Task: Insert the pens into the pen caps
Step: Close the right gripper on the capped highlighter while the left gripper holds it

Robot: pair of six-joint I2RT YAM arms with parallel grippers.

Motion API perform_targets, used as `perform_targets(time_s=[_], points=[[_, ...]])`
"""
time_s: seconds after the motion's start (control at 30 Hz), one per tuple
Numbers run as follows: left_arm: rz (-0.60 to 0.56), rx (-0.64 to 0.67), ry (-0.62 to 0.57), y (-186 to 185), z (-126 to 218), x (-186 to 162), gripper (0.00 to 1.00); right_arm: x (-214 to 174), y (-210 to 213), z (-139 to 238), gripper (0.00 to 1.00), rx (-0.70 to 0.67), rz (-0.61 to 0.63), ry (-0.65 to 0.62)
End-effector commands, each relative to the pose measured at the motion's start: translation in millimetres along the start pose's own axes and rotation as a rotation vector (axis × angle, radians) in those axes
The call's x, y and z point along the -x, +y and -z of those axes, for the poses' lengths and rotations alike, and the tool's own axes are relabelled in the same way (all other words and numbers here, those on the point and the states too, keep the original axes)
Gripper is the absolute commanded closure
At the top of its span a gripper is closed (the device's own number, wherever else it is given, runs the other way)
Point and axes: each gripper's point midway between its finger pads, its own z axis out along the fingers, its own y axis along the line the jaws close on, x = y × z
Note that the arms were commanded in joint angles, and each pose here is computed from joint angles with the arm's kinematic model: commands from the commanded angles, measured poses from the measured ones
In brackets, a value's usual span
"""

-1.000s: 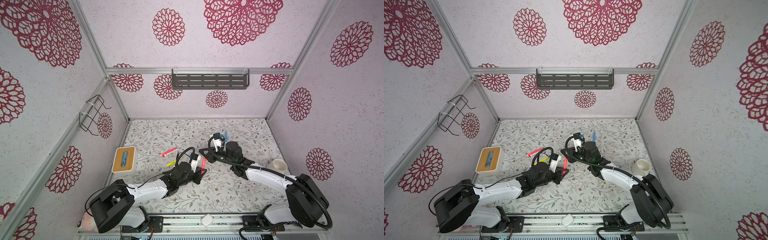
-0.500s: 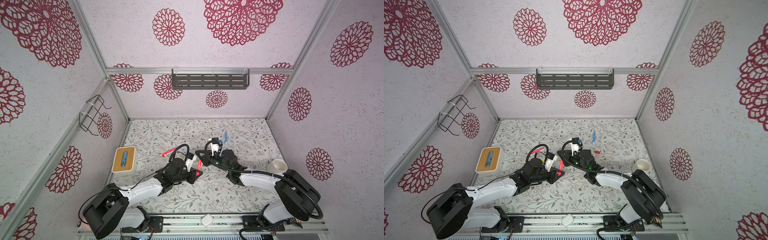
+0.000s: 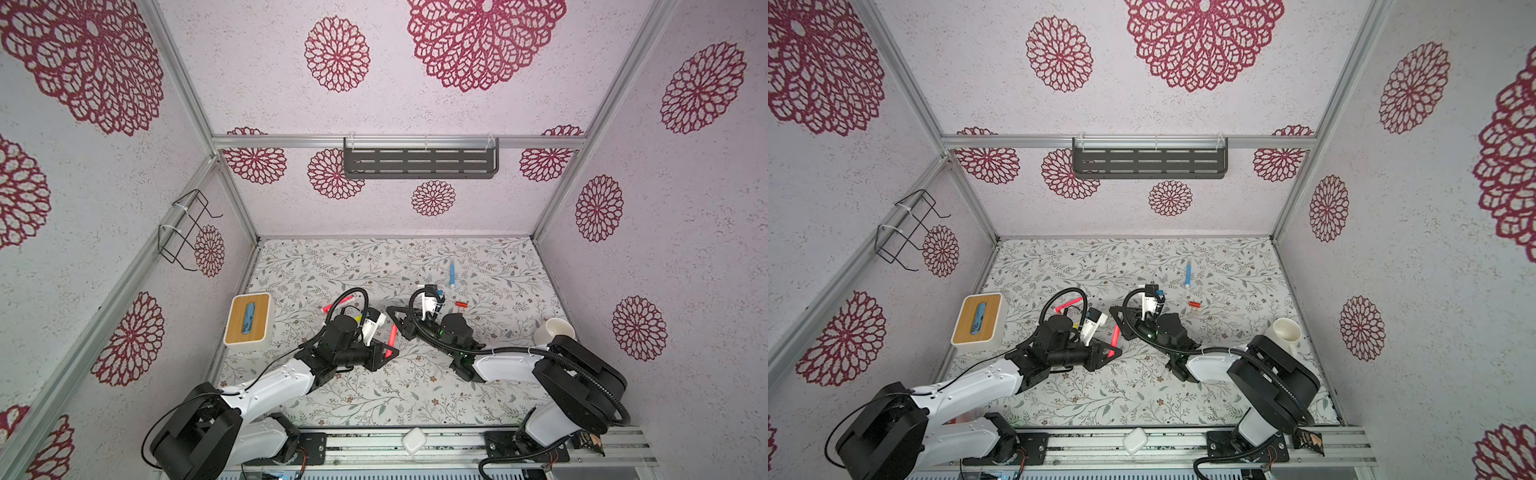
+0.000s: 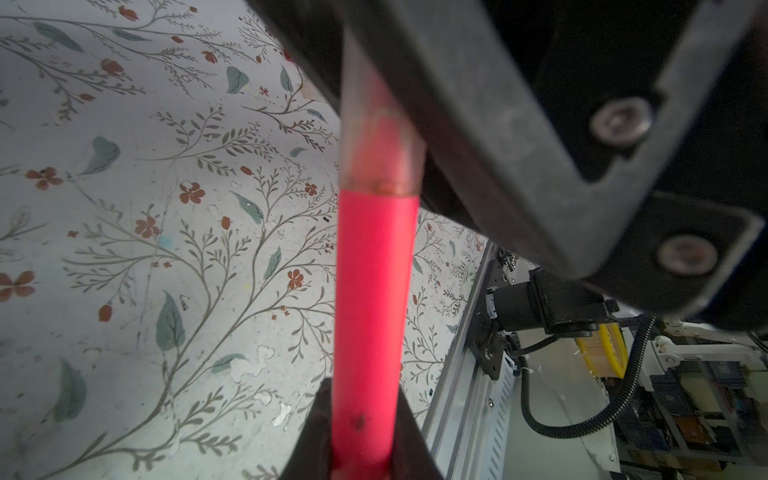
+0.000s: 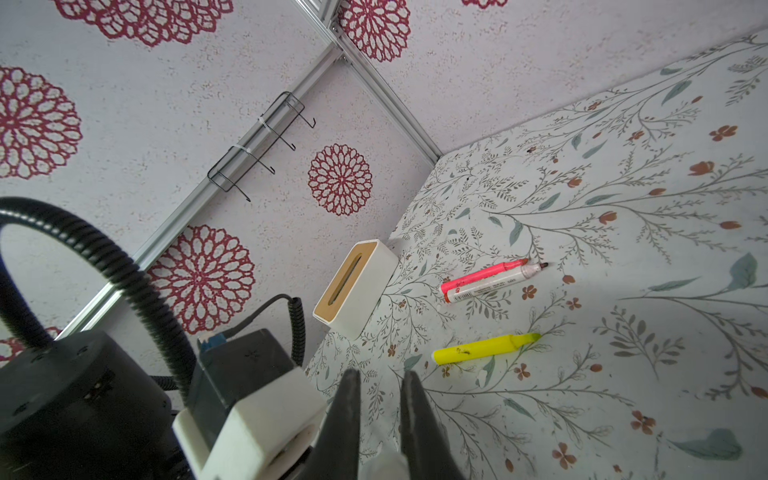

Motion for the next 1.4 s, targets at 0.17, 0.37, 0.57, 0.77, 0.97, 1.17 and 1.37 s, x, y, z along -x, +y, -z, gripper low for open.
perform_targets(time_s=[0.17, 0.37, 0.57, 0.77, 0.97, 1.17, 1.37], points=[[-0.063, -0.047, -0.648, -23, 83, 165, 1.0, -177, -15, 60, 1.0, 0.004, -0.061, 0.648], [-0.057, -0.08, -0.66, -21, 90, 170, 1.0, -186, -12, 67, 1.0, 0.045, -0.086, 0.671], [-0.057, -0.064, -0.656, -14, 89, 171, 1.0, -185, -10, 66, 1.0, 0.048, -0.086, 0.663], [-0.044, -0.037, -0.552, -3, 64, 157, 1.0, -165, 2, 47, 1.0, 0.085, -0.043, 0.621], [-0.065, 0.04, -0.423, 4, 32, 129, 1.0, -123, 20, 26, 1.0, 0.152, 0.01, 0.572], [-0.071, 0.079, -0.389, 9, 20, 114, 1.0, -99, 21, 23, 1.0, 0.141, 0.066, 0.559], [-0.083, 0.087, -0.366, 11, 10, 109, 1.0, -72, 37, 19, 0.86, 0.201, 0.079, 0.484]])
